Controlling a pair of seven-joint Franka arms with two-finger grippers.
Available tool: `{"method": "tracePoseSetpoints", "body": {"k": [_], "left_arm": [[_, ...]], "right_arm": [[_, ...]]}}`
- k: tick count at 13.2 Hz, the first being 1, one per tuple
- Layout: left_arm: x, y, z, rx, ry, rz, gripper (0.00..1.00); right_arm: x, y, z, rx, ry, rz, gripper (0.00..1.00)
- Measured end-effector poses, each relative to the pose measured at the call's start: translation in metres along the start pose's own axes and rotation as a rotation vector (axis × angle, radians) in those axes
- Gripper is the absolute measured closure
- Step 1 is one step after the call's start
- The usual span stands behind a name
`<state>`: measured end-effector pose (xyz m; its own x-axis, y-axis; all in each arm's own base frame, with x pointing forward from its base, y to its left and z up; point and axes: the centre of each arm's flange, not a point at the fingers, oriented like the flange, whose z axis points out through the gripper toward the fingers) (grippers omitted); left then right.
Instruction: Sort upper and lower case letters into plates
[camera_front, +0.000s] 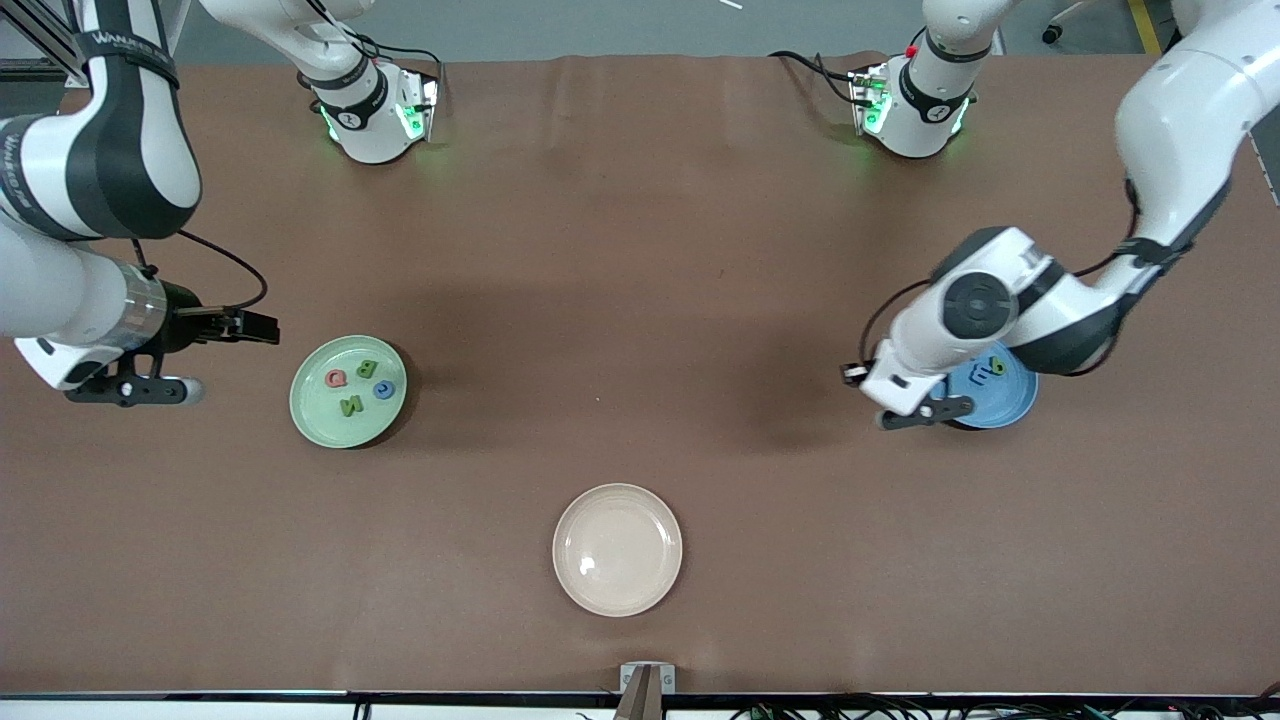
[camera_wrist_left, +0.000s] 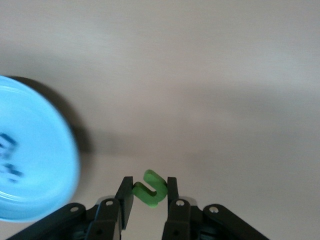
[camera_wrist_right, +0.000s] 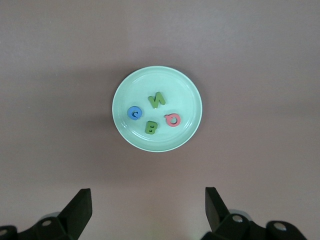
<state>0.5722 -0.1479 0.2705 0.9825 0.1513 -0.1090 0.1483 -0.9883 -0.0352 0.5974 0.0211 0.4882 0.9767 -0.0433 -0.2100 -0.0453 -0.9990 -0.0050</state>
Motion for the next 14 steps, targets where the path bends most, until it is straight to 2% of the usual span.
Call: {"method": "tracePoseSetpoints", "body": {"k": [3, 7, 14], "left_arm": [[0.014, -0.064, 0.012, -0.008, -0.028, 0.056, 0.69], [0.015, -0.114, 0.030, -0.003, -0.056, 0.089, 0.69], [0.021, -0.135, 0.075, -0.044, -0.033, 0.093, 0.69]], "right_arm": [[-0.003, 0.027, -0.031, 0.007, 0.022, 0.048, 0.00], [-0.005, 0.064, -0.056, 0.019, 0.057, 0.107, 0.00], [-0.010, 0.060, -0.083, 0.020, 0.084, 0.102, 0.00]]}}
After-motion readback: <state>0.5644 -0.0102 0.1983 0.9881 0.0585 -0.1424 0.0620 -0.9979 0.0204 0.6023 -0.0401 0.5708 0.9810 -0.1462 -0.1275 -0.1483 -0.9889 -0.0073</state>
